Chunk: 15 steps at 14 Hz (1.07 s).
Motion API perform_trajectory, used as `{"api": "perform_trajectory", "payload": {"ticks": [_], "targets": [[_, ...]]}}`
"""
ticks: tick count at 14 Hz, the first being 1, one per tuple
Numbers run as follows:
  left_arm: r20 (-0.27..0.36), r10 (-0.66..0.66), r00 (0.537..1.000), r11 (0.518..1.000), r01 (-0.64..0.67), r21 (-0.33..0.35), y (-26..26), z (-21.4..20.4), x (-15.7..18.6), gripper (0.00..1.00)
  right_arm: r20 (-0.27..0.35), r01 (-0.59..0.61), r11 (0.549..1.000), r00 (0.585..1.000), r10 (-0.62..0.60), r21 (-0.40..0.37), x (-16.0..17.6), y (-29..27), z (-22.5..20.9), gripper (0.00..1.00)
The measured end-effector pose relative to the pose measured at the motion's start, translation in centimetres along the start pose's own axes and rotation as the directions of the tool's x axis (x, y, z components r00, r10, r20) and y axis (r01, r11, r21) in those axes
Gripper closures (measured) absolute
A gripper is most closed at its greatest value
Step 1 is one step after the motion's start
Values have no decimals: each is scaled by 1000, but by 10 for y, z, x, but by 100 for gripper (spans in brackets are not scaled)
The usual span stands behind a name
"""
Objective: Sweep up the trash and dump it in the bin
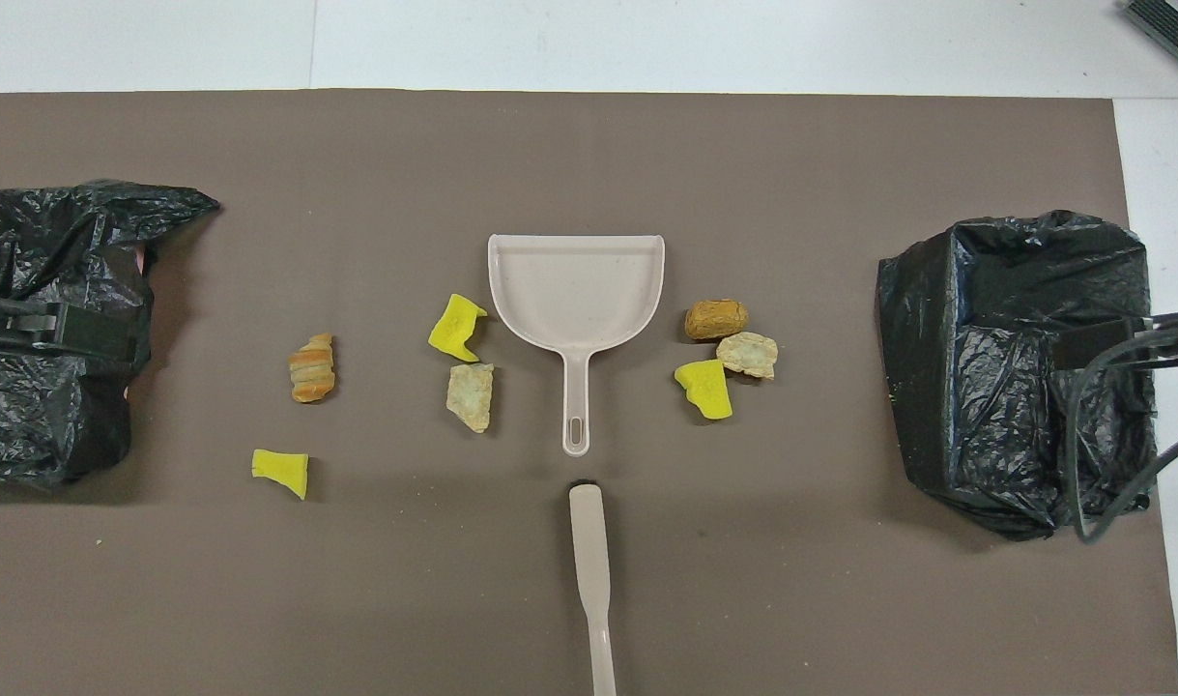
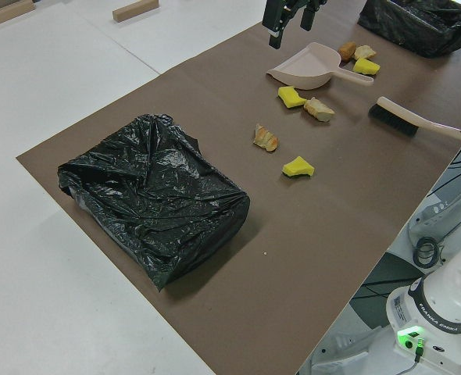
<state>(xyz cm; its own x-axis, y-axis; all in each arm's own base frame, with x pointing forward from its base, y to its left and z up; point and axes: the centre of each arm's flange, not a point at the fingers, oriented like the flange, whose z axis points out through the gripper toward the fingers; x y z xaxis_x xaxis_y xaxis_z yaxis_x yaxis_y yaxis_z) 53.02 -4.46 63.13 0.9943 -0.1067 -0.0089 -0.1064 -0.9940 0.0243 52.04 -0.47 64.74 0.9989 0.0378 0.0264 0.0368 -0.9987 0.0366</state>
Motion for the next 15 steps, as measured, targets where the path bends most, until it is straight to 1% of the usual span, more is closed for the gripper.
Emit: {"api": "perform_trajectory", "payload": {"ticks": [15], "targets": [[0, 11, 1000, 1000, -11, 0, 6, 0, 0, 0, 0, 0, 1000, 1000, 0, 0, 0, 0, 0, 0]]}}
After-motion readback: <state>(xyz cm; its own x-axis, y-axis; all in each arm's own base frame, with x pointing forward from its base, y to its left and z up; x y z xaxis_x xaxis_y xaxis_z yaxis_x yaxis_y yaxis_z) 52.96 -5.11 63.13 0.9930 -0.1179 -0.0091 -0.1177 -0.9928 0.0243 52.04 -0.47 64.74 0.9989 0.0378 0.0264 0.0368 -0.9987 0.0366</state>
